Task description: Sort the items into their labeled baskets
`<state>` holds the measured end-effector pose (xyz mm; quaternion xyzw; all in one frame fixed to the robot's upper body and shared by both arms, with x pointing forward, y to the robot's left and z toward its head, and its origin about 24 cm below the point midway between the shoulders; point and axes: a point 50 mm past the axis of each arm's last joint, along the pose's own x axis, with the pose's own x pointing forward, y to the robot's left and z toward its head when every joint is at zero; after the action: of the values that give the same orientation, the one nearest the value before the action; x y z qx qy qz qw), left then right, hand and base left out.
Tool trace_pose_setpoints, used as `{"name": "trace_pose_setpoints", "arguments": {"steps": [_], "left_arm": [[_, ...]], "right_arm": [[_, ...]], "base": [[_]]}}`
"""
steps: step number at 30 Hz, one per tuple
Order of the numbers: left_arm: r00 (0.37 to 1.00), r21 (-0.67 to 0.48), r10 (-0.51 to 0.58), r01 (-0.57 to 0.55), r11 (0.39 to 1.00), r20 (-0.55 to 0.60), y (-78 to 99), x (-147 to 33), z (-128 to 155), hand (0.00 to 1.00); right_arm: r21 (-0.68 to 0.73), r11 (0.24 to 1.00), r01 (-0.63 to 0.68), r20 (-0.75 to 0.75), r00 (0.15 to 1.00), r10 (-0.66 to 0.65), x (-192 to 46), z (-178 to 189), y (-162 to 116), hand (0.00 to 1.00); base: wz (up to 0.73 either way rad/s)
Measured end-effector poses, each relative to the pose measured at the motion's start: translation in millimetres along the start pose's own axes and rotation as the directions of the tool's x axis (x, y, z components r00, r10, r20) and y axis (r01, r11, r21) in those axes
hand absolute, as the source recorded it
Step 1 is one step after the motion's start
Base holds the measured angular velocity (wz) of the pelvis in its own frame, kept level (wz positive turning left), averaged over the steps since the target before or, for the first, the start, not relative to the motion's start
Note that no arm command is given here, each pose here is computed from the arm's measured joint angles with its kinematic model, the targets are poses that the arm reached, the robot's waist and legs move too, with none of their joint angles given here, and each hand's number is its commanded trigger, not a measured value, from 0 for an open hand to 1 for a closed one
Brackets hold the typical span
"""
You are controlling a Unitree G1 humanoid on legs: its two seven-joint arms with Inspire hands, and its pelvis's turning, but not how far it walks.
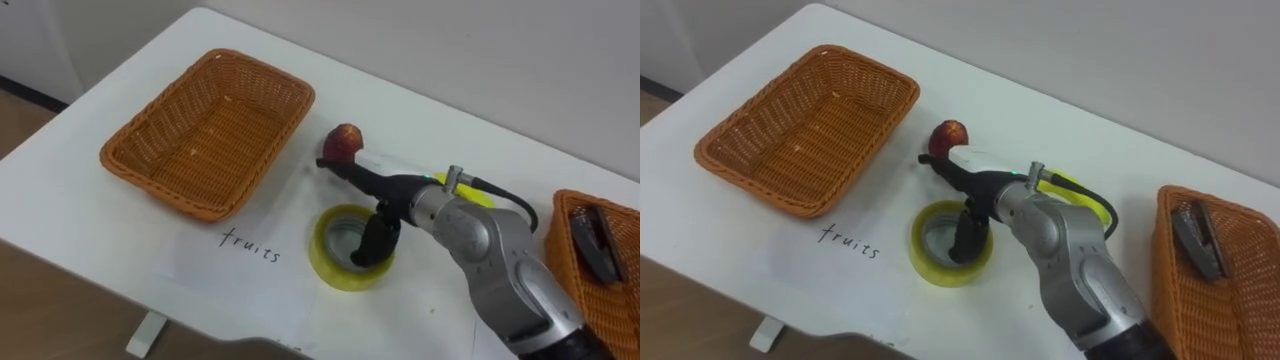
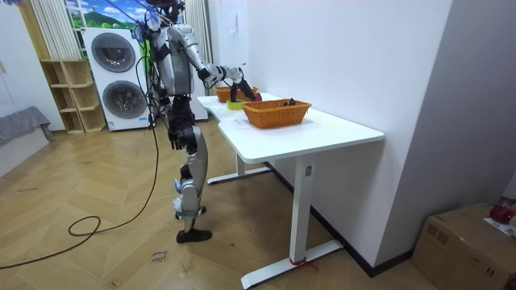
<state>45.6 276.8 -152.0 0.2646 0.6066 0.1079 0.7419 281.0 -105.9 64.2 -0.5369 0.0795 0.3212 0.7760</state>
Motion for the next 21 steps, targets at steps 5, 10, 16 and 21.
{"name": "trace_pose_setpoints", "arguments": {"steps": [5,10,16,21], "left_arm": [[1.0,0.009,-0.003,0.003,1.0,0.005,-0.7,0.2,1.9,0.0],[1.0,0.015,-0.008,0.009,1.0,-0.011,-1.9,0.5,-0.7,0.0],[1.0,0.017,-0.009,0.009,1.0,-0.013,-1.4,0.9,-0.5,0.0],[1.0,0.016,-0.007,0.008,1.0,-0.01,-0.9,1.0,-0.1,0.0]], "right_arm": [[0.006,1.0,-0.009,-0.019,1.0,0.009,3.2,-4.9,2.4,1.0],[0.006,1.0,-0.015,-0.014,1.0,0.016,4.2,-4.7,2.4,1.0],[0.001,1.0,-0.007,-0.018,1.0,0.007,7.2,-6.8,6.8,1.0],[-0.016,1.0,-0.015,-0.011,1.0,0.014,7.6,-5.3,8.6,1.0]], "base": [[0.0],[0.0],[0.0],[0.0]]}}
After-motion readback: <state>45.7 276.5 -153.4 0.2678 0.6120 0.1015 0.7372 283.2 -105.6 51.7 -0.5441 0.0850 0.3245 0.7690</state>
